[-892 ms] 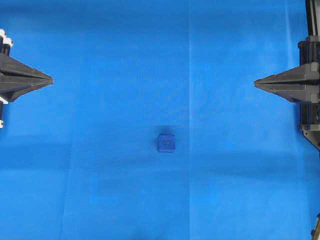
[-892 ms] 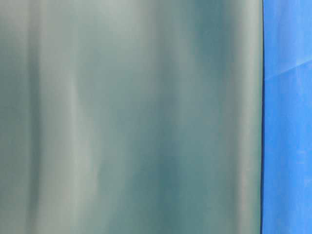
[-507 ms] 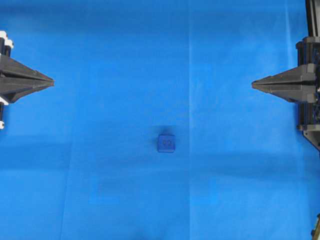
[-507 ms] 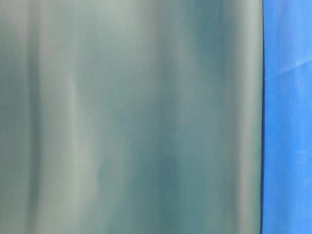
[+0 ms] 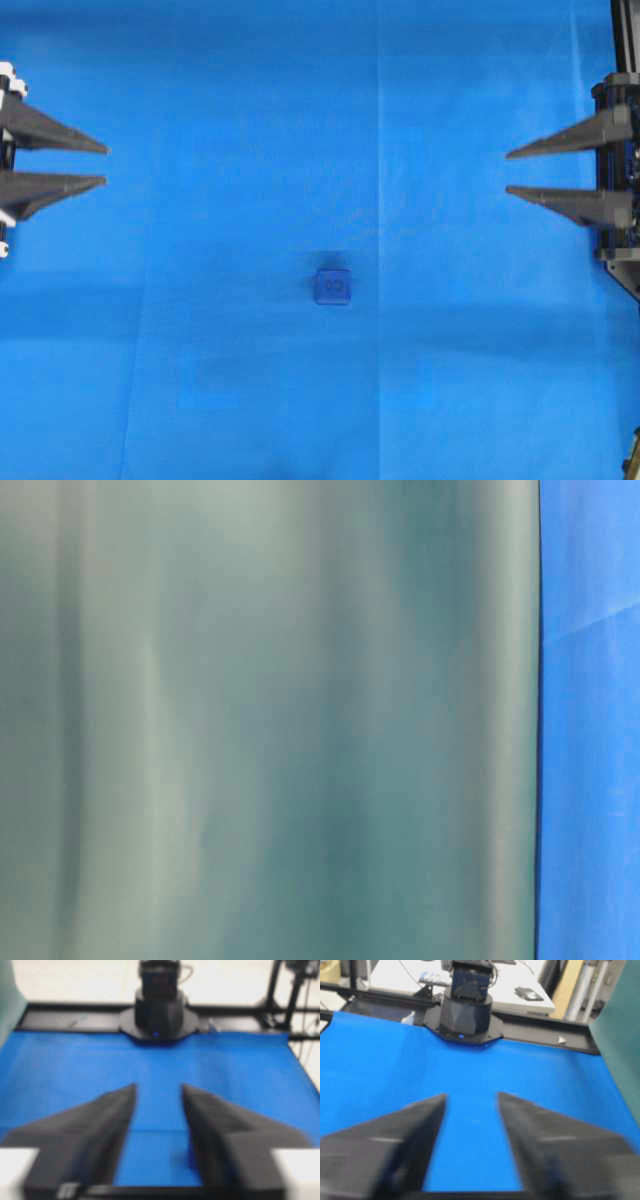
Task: Handover the blue block to the right arm after grasping it with the left arm, then place it in the designated position.
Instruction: 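Open both grippers and move the left gripper toward the blue cube, then lower the open left gripper over the blue cube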
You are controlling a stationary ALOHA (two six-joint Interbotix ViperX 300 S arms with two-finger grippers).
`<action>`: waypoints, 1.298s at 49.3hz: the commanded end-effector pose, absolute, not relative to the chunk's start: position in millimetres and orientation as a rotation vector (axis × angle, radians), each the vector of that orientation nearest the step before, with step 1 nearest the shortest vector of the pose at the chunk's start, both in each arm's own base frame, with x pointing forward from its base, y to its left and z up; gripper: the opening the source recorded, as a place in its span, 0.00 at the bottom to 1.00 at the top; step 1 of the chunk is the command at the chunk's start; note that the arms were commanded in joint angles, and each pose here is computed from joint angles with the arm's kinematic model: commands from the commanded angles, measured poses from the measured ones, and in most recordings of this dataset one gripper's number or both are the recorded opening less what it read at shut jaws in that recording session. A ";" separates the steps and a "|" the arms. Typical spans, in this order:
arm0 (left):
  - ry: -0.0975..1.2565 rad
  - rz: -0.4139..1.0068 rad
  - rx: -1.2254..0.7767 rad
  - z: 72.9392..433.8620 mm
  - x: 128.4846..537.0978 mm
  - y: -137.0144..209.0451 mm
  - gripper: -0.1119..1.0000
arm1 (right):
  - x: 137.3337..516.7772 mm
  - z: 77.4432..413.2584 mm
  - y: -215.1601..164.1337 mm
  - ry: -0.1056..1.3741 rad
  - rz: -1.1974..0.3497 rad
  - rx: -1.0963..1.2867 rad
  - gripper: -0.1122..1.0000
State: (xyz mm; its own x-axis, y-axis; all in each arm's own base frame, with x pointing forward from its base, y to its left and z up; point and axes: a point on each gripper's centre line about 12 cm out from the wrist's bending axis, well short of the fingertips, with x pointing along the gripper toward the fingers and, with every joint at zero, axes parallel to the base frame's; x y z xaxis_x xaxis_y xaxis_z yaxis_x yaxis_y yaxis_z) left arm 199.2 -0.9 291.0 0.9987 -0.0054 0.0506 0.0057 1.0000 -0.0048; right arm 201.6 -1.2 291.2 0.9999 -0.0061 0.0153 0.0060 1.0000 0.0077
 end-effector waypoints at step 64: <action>-0.006 -0.073 -0.006 278.7 321.7 -22.4 0.92 | 209.0 293.1 -10.1 -0.007 -0.050 0.029 0.97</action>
